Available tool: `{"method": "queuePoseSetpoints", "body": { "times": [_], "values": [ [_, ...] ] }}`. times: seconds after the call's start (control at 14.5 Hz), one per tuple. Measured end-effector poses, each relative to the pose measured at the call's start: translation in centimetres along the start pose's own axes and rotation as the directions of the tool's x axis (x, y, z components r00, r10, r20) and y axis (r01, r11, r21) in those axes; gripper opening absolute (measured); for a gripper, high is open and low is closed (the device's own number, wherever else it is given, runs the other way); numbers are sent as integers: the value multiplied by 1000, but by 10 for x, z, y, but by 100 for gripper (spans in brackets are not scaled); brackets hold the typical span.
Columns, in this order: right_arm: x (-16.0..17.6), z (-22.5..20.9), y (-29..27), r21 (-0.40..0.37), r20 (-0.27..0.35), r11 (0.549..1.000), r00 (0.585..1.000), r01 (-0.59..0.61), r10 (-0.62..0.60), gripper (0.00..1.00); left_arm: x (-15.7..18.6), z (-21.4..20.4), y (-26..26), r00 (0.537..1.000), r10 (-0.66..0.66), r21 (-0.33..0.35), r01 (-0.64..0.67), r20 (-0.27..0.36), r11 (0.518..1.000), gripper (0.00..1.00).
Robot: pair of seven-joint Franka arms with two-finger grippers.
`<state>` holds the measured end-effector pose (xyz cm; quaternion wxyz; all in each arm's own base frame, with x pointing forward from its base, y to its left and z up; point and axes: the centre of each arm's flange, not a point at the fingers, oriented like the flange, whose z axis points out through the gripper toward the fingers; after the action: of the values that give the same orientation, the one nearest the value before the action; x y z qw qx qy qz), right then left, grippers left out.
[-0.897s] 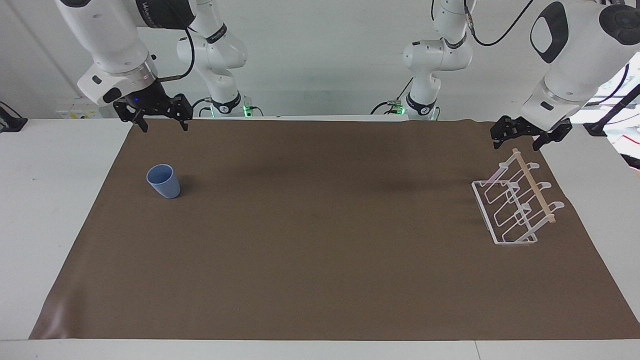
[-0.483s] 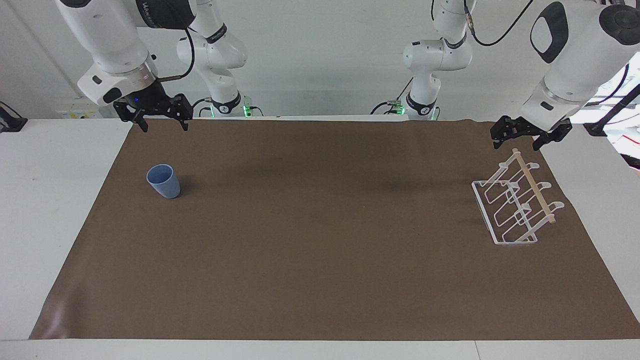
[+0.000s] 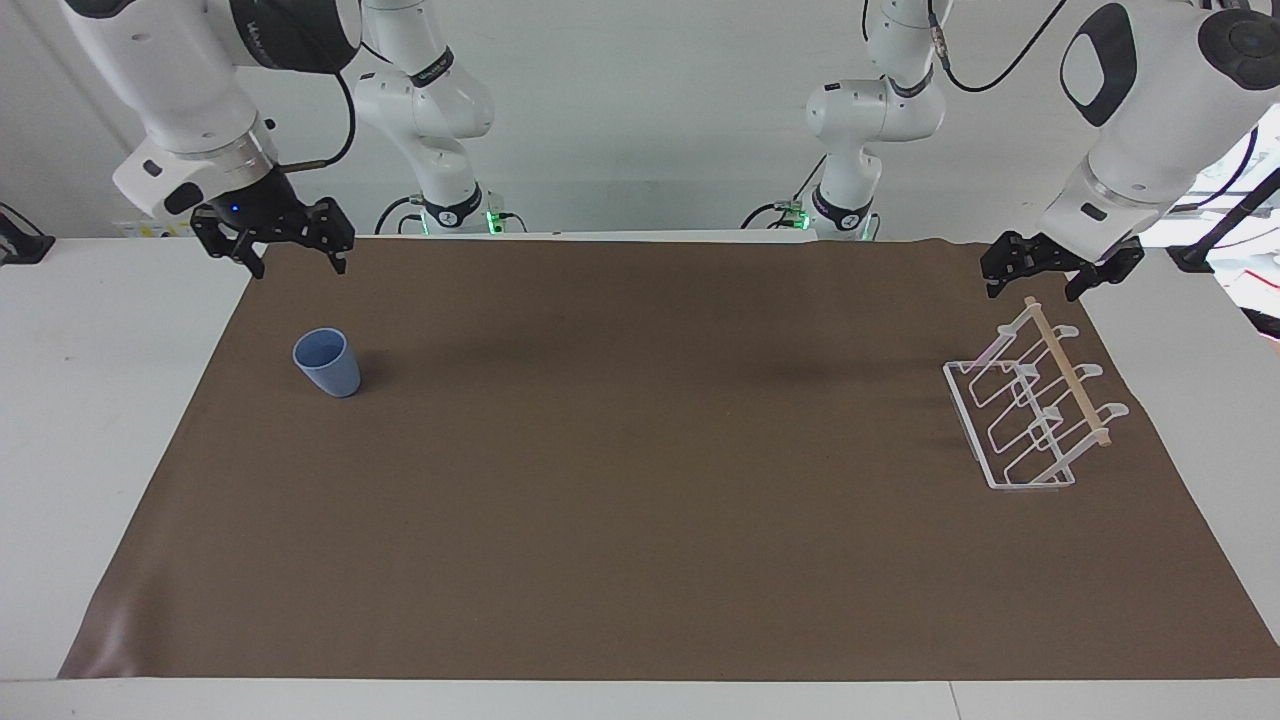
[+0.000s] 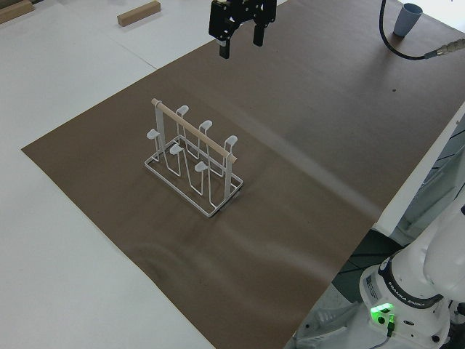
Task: Hang cup on cup holder
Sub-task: 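Lower the right gripper onto the light blue cup and close it, then lift the blue cup with the right gripper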
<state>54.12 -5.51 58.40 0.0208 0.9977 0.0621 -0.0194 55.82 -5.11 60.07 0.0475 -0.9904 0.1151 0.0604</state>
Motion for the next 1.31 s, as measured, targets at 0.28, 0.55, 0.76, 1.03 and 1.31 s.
{"method": "queuePoseSetpoints", "body": {
  "times": [0.28,0.55,0.76,1.03,1.31],
  "values": [
    [-11,107,66,11,1,998,998,68,-68,100,0,0,0,1000,0,0,0,0,1000,100],
    [-24,180,71,39,48,997,996,70,-71,100,0,0,0,1000,0,0,0,0,1000,100],
    [-35,209,74,41,41,996,996,82,-84,100,0,0,0,1000,0,0,0,0,1000,100],
    [-47,225,90,52,51,994,994,97,-99,100,0,0,0,1000,0,0,0,1,1000,100],
    [-50,235,88,64,67,992,991,112,-117,86,1,-1,12,1000,21,0,-21,3,1000,100]
  ]
}}
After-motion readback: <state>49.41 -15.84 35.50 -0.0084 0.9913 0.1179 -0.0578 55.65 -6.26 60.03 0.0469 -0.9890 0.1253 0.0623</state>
